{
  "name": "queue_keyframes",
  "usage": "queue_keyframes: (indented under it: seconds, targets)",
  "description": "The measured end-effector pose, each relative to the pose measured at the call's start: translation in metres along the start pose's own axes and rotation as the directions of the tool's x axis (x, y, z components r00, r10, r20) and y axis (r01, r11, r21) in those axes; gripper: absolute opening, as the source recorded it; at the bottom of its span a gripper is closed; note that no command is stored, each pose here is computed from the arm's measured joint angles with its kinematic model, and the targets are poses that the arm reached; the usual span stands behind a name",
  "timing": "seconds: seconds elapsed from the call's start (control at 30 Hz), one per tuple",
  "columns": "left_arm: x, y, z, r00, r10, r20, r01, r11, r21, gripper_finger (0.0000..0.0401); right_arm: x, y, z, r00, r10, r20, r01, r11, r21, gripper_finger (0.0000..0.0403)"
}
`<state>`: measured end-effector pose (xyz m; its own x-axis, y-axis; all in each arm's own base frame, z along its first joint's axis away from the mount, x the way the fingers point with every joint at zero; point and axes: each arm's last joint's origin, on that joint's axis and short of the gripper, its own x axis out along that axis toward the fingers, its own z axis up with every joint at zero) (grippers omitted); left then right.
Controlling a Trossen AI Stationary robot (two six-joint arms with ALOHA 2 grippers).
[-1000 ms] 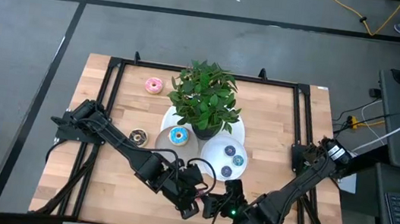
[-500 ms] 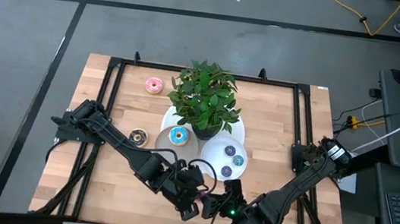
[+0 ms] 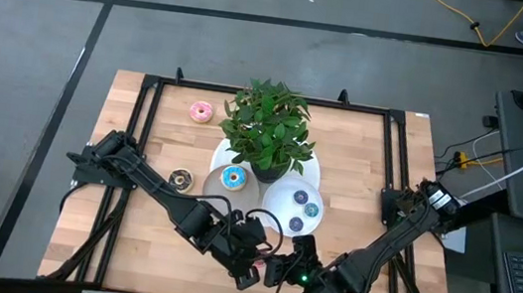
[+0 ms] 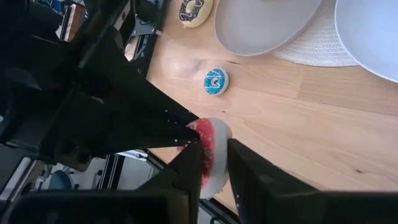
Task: Pick & Place donuts
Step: Put the small pink donut on the white plate
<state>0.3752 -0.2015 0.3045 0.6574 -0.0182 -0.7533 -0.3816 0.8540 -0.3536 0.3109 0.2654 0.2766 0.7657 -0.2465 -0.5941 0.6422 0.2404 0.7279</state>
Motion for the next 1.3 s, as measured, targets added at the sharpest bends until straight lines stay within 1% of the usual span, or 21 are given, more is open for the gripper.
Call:
queue_keyframes:
  seconds: [0.17, 0.33, 0.43, 0.57, 0.8, 0.87, 1.0, 1.07, 1.2, 1.3]
  targets:
    - [0.0, 0.0, 0.0, 1.0, -0.009, -0.012, 0.008, 1.0, -0.009, 0.001, 0.0, 0.0, -0.001, 1.0, -0.007, -0.023, 0.007, 1.0, 0.002, 0.0056]
    - [0.002, 0.002, 0.003, 0.997, -0.041, -0.06, 0.04, 0.999, -0.02, 0.0031, 0.0, 0.0, -0.001, 1.0, -0.008, -0.027, 0.008, 1.0, 0.001, 0.0039]
    - [0.002, 0.004, 0.004, 0.997, -0.036, -0.068, 0.033, 0.999, -0.042, 0.0046, 0.0, 0.0, -0.001, 1.0, -0.01, -0.026, 0.01, 1.0, 0.0, 0.0028]
    - [0.002, 0.004, 0.004, 0.997, -0.033, -0.068, 0.03, 0.999, -0.043, 0.0073, 0.0, 0.0, -0.001, 1.0, -0.01, -0.026, 0.01, 1.0, 0.0, 0.0018]
    - [0.001, 0.009, 0.005, 0.997, -0.003, -0.079, 0.001, 1.0, -0.029, 0.0129, 0.0, -0.001, -0.001, 1.0, -0.012, -0.025, 0.012, 1.0, 0.002, 0.0017]
    - [-0.004, 0.012, 0.007, 0.997, 0.015, -0.076, -0.017, 0.999, -0.028, 0.0144, 0.0, -0.002, 0.0, 1.0, -0.024, -0.016, 0.024, 1.0, 0.012, 0.0017]
    - [-0.018, 0.015, 0.01, 0.997, 0.023, -0.072, -0.024, 1.0, -0.01, 0.0168, -0.001, -0.007, 0.003, 0.998, -0.064, -0.002, 0.064, 0.998, 0.02, 0.0017]
    - [-0.024, 0.016, 0.012, 0.999, 0.019, -0.05, -0.019, 1.0, -0.003, 0.0178, -0.002, -0.009, 0.003, 0.996, -0.085, 0.003, 0.085, 0.996, 0.028, 0.0017]
    - [-0.038, 0.019, 0.016, 0.999, 0.031, -0.013, -0.031, 0.999, 0.012, 0.0193, -0.002, -0.014, 0.006, 0.992, -0.127, 0.016, 0.127, 0.991, 0.043, 0.0017]
    - [-0.047, 0.023, 0.018, 0.999, 0.048, -0.009, -0.048, 0.999, 0.023, 0.02, -0.002, -0.017, 0.008, 0.987, -0.156, 0.03, 0.155, 0.987, 0.051, 0.0017]
